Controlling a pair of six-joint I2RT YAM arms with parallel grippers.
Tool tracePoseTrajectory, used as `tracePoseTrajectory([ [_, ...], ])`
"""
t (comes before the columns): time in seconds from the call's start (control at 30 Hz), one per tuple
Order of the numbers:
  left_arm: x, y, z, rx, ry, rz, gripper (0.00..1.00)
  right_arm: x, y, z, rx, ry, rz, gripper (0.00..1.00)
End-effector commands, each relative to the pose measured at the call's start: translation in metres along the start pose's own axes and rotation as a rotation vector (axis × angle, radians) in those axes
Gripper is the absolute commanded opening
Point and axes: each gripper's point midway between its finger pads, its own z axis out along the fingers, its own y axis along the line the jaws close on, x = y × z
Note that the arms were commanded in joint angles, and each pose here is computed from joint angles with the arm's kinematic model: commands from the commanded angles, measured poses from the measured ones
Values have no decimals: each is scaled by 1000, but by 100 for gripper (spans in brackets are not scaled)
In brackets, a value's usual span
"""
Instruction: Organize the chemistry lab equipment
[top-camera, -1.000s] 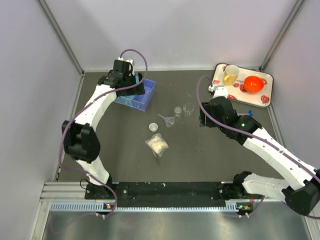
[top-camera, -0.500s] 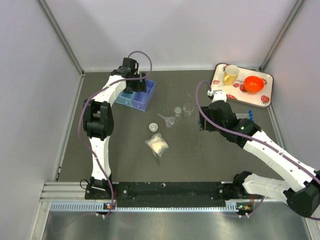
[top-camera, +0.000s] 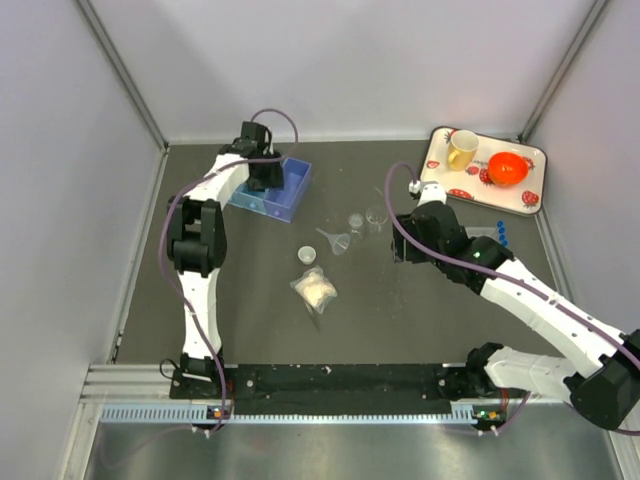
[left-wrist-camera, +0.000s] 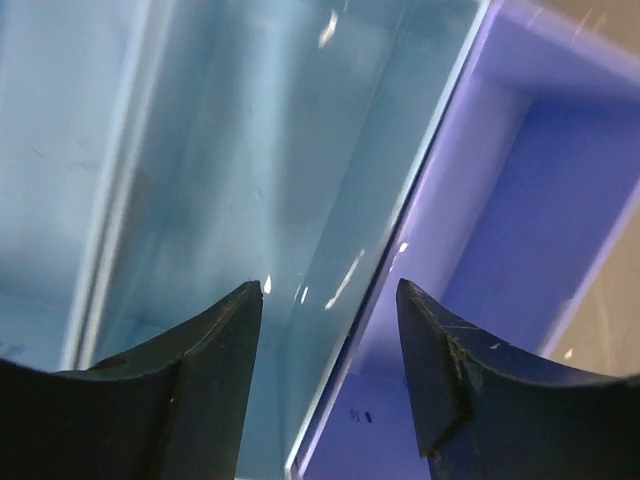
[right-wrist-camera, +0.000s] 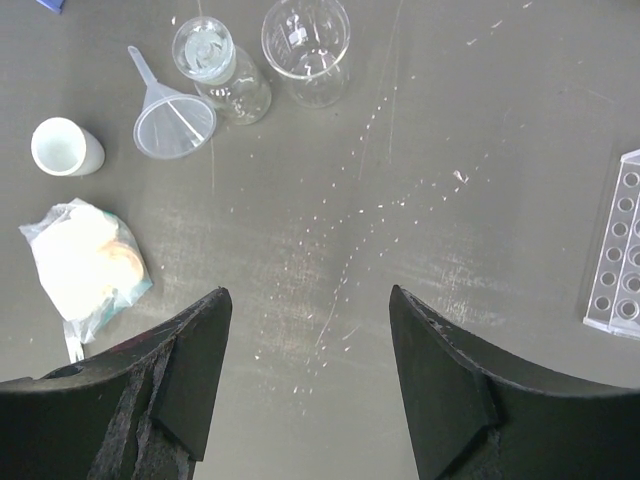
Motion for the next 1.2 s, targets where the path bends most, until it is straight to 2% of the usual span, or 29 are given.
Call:
tracePoseTrajectory([
  [0.0,23,-4,0,35,38,-47,54,-3,12,-4,-55,-35,29,65],
  [0.1,42,-2,4,30,86,-71,38,0,12,-7,-64,-34,33,64],
  [0.17,55,0,6,26,111,-88,32,3,13,-8,-70,-31,38,64],
  [0.2,57,0,5,26,113,-104,26,4,13,-9,-74,-30,38,64],
  [0.47,81,1,-6,21,131,-170,1,10,15,-17,-94,-33,52,63],
  [0.63,94,-7,-14,32,129,-230,0,16,15,-17,-98,-23,47,63],
  [0.97,162,-35,-23,-31,164,-348,0,21,10,-26,-101,-25,42,62],
  [1.17,186,-51,-25,-87,144,-354,0,27,3,-34,-92,-26,43,62],
])
